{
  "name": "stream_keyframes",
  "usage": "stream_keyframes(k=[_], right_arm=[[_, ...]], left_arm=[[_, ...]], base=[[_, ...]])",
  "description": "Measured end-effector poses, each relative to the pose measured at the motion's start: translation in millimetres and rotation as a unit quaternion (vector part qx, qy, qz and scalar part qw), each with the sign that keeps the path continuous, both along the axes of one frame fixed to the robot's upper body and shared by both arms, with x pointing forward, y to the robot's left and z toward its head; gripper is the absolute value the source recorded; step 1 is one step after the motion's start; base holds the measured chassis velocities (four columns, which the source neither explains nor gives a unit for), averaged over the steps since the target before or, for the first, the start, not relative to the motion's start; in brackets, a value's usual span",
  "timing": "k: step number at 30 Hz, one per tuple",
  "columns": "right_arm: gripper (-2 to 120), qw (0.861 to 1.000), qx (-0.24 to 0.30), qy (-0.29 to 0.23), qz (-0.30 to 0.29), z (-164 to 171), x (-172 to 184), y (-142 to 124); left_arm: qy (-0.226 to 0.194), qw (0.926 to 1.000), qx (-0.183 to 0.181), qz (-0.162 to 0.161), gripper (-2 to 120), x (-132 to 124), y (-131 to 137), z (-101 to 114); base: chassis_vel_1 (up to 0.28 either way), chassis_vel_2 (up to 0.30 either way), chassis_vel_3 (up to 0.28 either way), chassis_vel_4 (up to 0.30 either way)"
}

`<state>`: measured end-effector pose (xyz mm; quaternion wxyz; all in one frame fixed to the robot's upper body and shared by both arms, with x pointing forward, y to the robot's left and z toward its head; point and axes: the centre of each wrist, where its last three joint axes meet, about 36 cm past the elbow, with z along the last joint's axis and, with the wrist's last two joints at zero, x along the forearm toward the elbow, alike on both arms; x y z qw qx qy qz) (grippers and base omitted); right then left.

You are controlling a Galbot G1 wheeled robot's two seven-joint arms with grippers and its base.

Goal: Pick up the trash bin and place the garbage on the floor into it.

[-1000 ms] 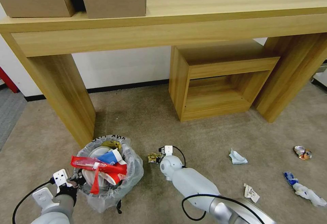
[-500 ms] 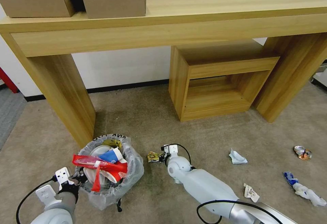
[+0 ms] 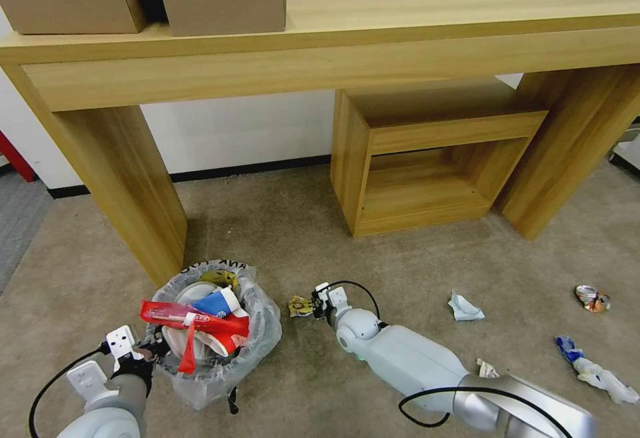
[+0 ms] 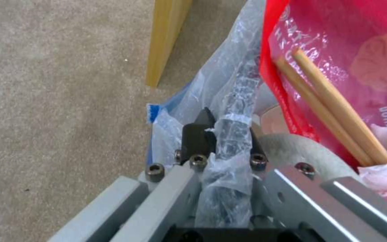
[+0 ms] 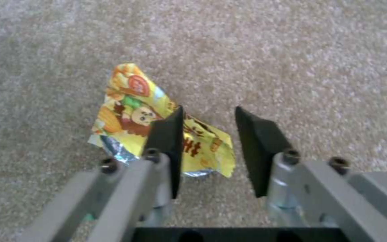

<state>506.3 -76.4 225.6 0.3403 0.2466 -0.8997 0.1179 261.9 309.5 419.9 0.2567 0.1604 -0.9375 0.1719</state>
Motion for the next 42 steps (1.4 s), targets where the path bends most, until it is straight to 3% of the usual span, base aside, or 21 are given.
stream_keyframes(k=[8,11,28,42], right_arm=[[67,1.0,-0.002,0.005,0.006,-0.9,-0.6,5.7],[62,1.0,-0.007,0.009,0.005,-4.5,-1.7,5.3],[2,1.0,-0.015,0.01,0.019,-21.1,-7.0,5.2],[0,0.999,0.031,0.003,0.013,-8.4,-14.6,2.1]], left_arm=[[-0.002,1.0,0.0,0.003,0,0.4,0.5,-1.2],[-0.002,1.0,0.001,0.003,0,0.8,0.8,-1.3],[-0.004,1.0,-0.001,0.002,0,0.6,-0.3,-2.8],[-0.002,1.0,0.002,0.006,0,2.4,3.4,-6.4]], base=[[0.0,0.0,0.0,0.0],[0.0,0.0,0.0,0.0],[0.0,0.0,0.0,0.0],[0.0,0.0,0.0,0.0]])
